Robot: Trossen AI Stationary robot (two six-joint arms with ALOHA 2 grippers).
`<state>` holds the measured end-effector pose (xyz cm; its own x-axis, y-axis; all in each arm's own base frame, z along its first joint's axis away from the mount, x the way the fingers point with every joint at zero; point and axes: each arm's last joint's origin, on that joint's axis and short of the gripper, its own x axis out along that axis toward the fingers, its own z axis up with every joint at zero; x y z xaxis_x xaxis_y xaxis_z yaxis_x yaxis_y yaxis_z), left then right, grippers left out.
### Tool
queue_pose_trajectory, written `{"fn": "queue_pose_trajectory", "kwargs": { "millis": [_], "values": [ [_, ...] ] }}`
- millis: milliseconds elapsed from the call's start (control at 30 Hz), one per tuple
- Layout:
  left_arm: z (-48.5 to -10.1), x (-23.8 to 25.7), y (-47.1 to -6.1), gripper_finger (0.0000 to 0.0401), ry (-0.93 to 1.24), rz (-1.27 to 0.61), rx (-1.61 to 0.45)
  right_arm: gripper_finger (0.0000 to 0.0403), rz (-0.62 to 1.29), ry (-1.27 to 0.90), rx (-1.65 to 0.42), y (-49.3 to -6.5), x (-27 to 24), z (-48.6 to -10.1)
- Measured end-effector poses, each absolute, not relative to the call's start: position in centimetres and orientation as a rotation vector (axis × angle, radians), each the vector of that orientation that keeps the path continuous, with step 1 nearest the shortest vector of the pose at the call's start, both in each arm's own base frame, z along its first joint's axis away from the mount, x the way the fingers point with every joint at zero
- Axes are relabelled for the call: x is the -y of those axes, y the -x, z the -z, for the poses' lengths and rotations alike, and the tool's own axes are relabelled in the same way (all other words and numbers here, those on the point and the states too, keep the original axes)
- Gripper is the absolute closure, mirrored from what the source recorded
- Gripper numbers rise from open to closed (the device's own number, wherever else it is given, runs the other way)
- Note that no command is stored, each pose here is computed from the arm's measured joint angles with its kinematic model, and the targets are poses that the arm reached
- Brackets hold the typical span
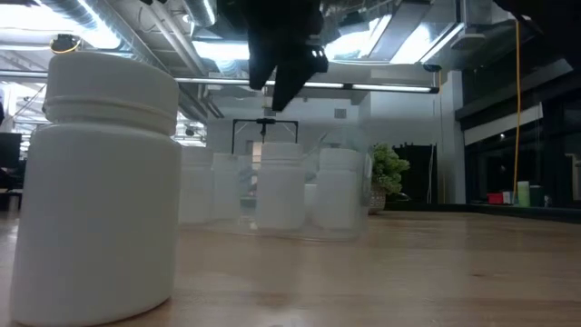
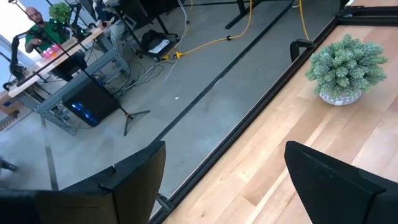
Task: Pick and place pill bottles into a basket
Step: Adjust the white pill bottle in the transparent bin
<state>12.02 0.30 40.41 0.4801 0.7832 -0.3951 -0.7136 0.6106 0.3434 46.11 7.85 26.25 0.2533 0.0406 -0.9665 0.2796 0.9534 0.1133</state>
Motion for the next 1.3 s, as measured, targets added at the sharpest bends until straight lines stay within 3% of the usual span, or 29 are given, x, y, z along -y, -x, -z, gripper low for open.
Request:
{"fn": "queue_pose_trajectory", "kwargs": {
  "millis": [200,567,1300],
  "values": [
    [-40.4,-0.3,-12.0,0.0079,-0.142,-0.915,-0.556,0.0128,0.218,-0.248,-1.306,-46.1,-6.1,-26.7],
    [-40.4,-0.3,-12.0,0.0079,-0.160,-0.910,-0.565,0.0128,0.278,-0.230,-1.438,-45.7,-3.9,-23.0],
    [-40.5,-0.3,-12.1,0.0079,-0.198,-0.899,-0.581,0.0128,0.323,-0.261,-1.382,-46.2,-4.1,-22.6]
  ]
}}
